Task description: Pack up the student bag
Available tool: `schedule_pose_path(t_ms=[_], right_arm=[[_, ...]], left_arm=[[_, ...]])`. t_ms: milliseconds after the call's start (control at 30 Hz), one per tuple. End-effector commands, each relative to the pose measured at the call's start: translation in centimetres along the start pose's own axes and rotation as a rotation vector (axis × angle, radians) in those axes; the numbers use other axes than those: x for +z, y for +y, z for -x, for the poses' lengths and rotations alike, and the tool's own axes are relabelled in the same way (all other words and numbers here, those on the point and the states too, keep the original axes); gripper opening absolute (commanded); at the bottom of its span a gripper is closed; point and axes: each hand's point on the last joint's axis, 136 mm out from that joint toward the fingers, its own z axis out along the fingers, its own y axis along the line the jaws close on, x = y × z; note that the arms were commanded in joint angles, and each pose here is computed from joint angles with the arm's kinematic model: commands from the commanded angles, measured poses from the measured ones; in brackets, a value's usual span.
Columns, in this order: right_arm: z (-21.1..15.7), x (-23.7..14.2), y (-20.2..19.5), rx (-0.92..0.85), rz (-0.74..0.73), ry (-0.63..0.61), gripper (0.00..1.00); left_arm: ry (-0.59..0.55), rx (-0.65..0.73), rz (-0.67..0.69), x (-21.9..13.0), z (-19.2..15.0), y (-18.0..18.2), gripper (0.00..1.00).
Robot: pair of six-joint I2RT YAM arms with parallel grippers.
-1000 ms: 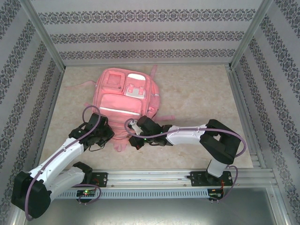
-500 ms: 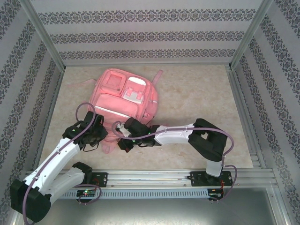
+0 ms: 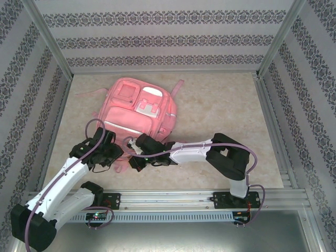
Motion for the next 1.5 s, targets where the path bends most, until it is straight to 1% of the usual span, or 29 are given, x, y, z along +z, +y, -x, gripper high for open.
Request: schedule_pose_path(t_ms=[0, 100, 200, 300, 367, 467, 600, 667, 833, 1233, 1467], right_arm=[[1.4, 0.5, 0.2, -0.003, 0.002, -0.052, 0.00], [1.3, 0.6, 0.3, -0.001, 0.009, -0.051, 0.00], [1.2, 0.6, 0.3, -0.004, 0.011, -0.049, 0.00], [1.2, 0.5, 0.2, -0.003, 0.011, -0.049, 0.00], [1.1, 0.4, 0.1, -0.004, 0.006, -0.050, 0.00], [0.9, 0.1, -0.2, -0.004, -0.007, -0.050, 0.00], [0.5, -0.3, -1.1, -0.008, -0.042, -0.045, 0.00], [0.2, -0.6, -1.6, -0.007, -0.061, -0.043, 0.00], [-0.1, -1.5, -2.6, -0.003, -0.093, -0.048, 0.00], [-1.8, -3.4, -5.4, 0.019, -0.160, -0.041, 0.00], [-2.4, -3.9, -6.4, 0.033, -0.180, -0.026, 0.00]], left_arm=[[0.033, -0.079, -0.063, 0.6, -0.6, -1.0, 0.39], [0.028, -0.094, -0.074, 1.1, -0.6, -1.1, 0.39], [-0.002, -0.101, -0.081, 1.5, 0.1, -1.4, 0.39], [-0.023, -0.103, -0.110, 1.8, 0.7, -2.3, 0.40], [-0.024, -0.103, -0.115, 2.3, 0.9, -2.7, 0.37], [-0.017, -0.101, -0.102, 3.0, 0.9, -2.7, 0.28], [-0.036, -0.094, -0.079, 3.1, 1.0, -2.0, 0.10], [-0.051, -0.089, -0.071, 2.9, 1.2, -1.7, 0.05], [-0.075, -0.082, -0.050, 2.3, 1.7, -1.1, 0.04], [-0.087, -0.076, -0.048, 1.7, 2.2, -0.9, 0.04], [-0.094, -0.068, -0.041, 1.5, 2.4, -0.6, 0.03]])
